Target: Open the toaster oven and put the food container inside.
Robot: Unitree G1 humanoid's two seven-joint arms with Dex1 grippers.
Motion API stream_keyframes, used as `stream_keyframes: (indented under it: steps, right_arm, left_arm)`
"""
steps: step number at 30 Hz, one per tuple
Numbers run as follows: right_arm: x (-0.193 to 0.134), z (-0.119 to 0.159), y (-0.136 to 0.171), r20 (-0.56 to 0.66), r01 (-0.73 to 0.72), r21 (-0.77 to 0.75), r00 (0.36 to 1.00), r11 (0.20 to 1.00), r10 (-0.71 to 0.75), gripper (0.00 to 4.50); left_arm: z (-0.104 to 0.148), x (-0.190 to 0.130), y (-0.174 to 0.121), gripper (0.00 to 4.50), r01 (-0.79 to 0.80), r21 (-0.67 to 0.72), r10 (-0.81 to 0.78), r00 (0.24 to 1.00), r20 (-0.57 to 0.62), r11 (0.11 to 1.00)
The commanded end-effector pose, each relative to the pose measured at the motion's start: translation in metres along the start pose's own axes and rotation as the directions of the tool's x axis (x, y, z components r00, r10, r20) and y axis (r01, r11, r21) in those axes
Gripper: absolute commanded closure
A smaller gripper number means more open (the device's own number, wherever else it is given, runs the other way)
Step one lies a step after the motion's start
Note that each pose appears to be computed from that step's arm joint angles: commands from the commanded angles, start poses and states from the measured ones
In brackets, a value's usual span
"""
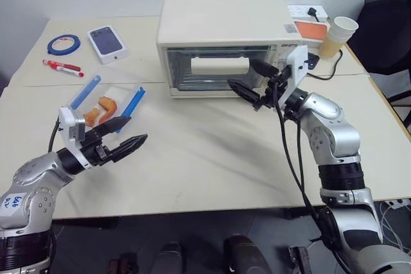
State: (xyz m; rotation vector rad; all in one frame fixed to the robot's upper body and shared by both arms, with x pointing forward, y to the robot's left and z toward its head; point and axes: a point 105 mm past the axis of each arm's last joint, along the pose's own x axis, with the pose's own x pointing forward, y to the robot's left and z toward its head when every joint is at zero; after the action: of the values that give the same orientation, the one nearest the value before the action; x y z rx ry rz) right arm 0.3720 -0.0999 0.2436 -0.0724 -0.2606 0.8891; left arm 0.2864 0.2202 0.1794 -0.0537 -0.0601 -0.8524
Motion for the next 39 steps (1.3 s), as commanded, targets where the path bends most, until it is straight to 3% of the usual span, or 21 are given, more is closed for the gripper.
stream_keyframes:
  steps: [1,5,10,16,21,29,35,39]
  right_arm:
    - [-0.009,0.006,0.020,-0.011,-0.103,-0.035,0.995,0.994,0.102,0.00]
    - [-0.023,-0.006,0.028,-0.062,-0.142,-0.049,0.988,0.989,0.139,0.00]
    - [-0.028,-0.008,0.031,-0.058,-0.141,-0.062,0.989,0.988,0.137,0.00]
    - [-0.036,-0.019,0.041,-0.084,-0.189,-0.114,0.980,0.975,0.180,0.00]
    - [-0.038,-0.019,0.043,-0.079,-0.185,-0.132,0.981,0.974,0.176,0.00]
    - [-0.053,-0.024,0.037,-0.093,-0.128,-0.162,0.989,0.978,0.114,0.00]
    - [-0.132,-0.060,0.042,-0.221,-0.010,-0.181,0.975,0.983,-0.031,0.00]
    - [-0.181,-0.067,0.047,-0.289,0.093,-0.178,0.947,0.980,-0.142,0.00]
  left_arm:
    - [0.011,0.005,0.006,0.15,0.008,0.024,-0.009,0.999,0.036,1.000]
    - [0.025,0.012,0.016,0.59,0.004,0.033,-0.007,0.996,0.090,0.999]
    - [0.038,0.023,0.029,1.85,-0.003,0.073,-0.006,0.992,0.128,0.997]
    - [0.055,0.069,0.039,3.30,0.038,0.137,-0.062,0.983,0.174,0.990]
    - [0.049,0.108,0.032,4.41,0.119,0.160,-0.142,0.979,0.143,0.980]
    - [0.040,0.135,0.023,4.48,0.209,0.193,-0.230,0.968,0.096,0.959]
    - [0.014,0.126,0.007,4.48,0.342,0.258,-0.338,0.939,-0.062,0.904]
    - [-0.010,0.122,-0.005,4.48,0.400,0.290,-0.360,0.915,-0.183,0.869]
